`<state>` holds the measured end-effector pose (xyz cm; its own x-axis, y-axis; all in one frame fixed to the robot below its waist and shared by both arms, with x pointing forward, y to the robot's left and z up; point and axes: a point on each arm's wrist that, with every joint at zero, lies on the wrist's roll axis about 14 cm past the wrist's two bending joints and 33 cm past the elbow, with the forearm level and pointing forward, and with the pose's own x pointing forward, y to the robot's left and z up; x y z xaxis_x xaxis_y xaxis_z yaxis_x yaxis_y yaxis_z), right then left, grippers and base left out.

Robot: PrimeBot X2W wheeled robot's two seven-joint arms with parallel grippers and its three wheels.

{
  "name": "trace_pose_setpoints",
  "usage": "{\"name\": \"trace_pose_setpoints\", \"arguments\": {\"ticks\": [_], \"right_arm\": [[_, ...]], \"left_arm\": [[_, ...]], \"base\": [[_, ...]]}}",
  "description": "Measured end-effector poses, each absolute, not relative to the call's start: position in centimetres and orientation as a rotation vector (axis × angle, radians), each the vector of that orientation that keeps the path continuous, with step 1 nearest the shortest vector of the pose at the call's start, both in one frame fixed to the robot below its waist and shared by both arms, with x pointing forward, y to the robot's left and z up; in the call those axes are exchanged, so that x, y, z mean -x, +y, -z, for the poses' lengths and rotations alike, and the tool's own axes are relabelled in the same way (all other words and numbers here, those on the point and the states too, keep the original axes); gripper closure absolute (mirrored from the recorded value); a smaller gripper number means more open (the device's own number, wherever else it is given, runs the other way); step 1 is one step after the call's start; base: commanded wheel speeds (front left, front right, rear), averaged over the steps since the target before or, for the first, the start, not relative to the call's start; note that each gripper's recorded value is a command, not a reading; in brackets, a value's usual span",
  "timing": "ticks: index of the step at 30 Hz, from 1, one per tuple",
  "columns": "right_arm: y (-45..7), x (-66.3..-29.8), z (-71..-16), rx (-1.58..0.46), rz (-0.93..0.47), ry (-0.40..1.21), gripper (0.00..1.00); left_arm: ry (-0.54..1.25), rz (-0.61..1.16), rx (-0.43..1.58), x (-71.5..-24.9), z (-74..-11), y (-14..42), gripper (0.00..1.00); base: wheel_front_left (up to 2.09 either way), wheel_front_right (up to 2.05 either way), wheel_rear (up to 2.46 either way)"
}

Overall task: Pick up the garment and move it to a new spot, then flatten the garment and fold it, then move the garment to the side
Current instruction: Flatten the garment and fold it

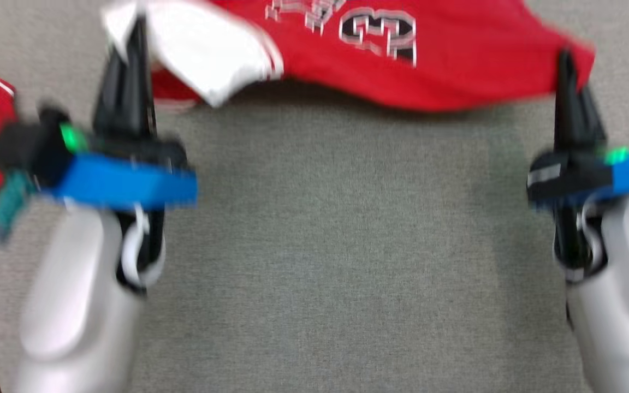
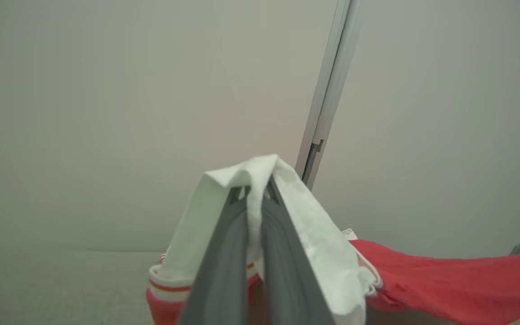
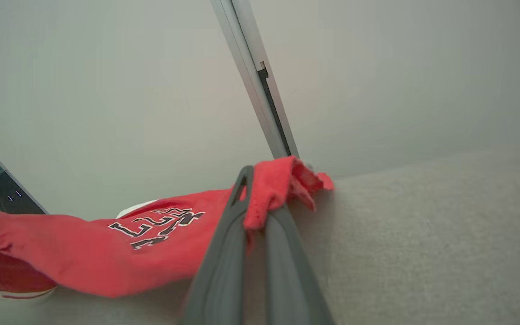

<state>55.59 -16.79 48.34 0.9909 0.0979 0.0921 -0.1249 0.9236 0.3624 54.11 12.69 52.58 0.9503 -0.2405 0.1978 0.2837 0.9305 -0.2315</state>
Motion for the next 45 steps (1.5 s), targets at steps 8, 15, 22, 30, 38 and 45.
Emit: {"name": "trace_pose_setpoints", "arguments": {"ticks": [8,15,22,30,38,45], "right_arm": [[-18.6,-47.0,-44.1,-0.398,-0.038,0.080,1.00],[-19.1,-40.7,-42.5,-0.395,-0.004,0.177,1.00],[-19.9,-35.6,-42.2,-0.359,0.026,0.248,1.00],[-20.0,-34.3,-42.8,-0.342,0.031,0.284,1.00],[-20.3,-35.8,-43.1,-0.353,0.040,0.295,1.00],[-20.2,-38.1,-43.2,-0.376,0.036,0.309,1.00]], "left_arm": [[-0.031,0.197,0.327,-44.7,-48.8,13.2,1.00],[0.053,0.138,0.368,-38.1,-47.0,13.2,1.00],[0.112,0.099,0.380,-33.2,-45.9,13.7,1.00],[0.106,0.138,0.373,-32.8,-46.4,12.5,1.00],[0.056,0.223,0.330,-36.0,-47.6,11.6,1.00],[0.044,0.287,0.285,-39.6,-47.5,10.8,1.00]], "base": [[0.00,0.00,0.00],[0.00,0.00,0.00],[0.00,0.00,0.00],[0.00,0.00,0.00],[0.00,0.00,0.00],[0.00,0.00,0.00]]}}
